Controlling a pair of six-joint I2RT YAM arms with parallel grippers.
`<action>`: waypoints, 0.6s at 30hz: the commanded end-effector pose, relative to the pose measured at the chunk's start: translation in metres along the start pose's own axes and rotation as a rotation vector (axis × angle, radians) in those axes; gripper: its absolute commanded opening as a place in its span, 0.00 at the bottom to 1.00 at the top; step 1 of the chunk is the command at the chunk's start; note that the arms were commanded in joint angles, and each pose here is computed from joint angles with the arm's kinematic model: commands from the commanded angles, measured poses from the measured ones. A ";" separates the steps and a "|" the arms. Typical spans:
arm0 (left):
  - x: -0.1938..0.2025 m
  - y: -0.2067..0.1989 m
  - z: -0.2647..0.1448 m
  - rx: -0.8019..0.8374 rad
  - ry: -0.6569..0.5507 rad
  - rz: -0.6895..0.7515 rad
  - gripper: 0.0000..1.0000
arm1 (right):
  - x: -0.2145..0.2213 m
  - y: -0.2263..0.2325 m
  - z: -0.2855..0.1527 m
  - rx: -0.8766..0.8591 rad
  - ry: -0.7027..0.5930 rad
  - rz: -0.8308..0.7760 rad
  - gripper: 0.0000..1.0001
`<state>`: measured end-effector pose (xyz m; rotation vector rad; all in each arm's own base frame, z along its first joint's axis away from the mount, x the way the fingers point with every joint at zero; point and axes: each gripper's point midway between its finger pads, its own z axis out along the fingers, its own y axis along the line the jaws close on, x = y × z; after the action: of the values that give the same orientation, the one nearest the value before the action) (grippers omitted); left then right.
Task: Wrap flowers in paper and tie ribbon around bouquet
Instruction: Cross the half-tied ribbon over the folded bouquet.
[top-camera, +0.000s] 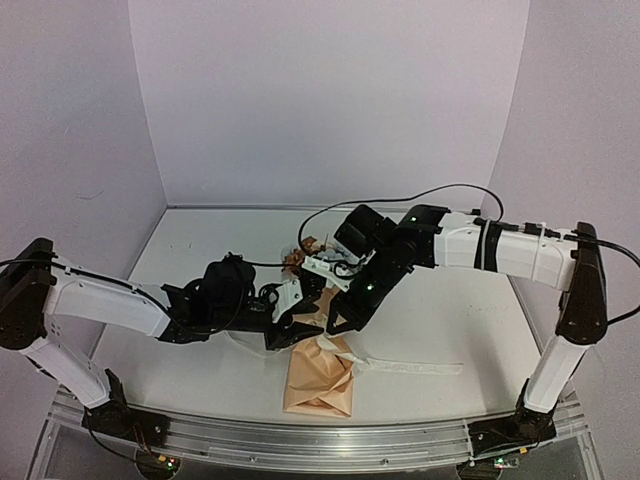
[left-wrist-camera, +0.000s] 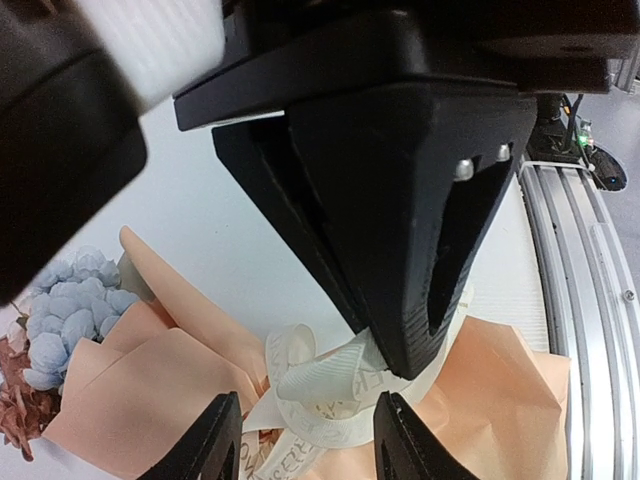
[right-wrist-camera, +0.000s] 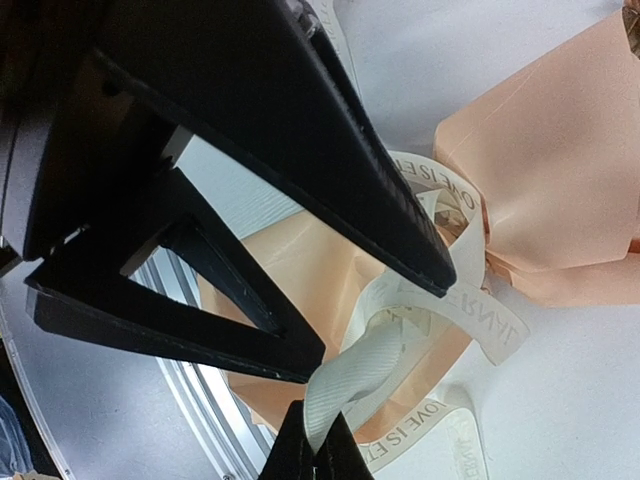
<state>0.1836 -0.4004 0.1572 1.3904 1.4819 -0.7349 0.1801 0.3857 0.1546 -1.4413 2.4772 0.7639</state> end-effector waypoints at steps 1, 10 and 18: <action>-0.023 0.002 0.006 0.006 -0.065 0.036 0.47 | -0.013 0.005 -0.002 -0.019 -0.038 -0.034 0.00; -0.032 0.004 0.010 0.004 -0.093 0.040 0.44 | -0.013 0.004 0.001 -0.024 -0.032 -0.030 0.00; -0.034 0.004 0.018 0.024 -0.105 0.030 0.30 | -0.012 0.004 0.002 -0.021 -0.028 -0.029 0.00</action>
<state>0.1860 -0.4116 0.1526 1.4005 1.4707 -0.7545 0.1839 0.3829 0.1487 -1.4251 2.5070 0.7497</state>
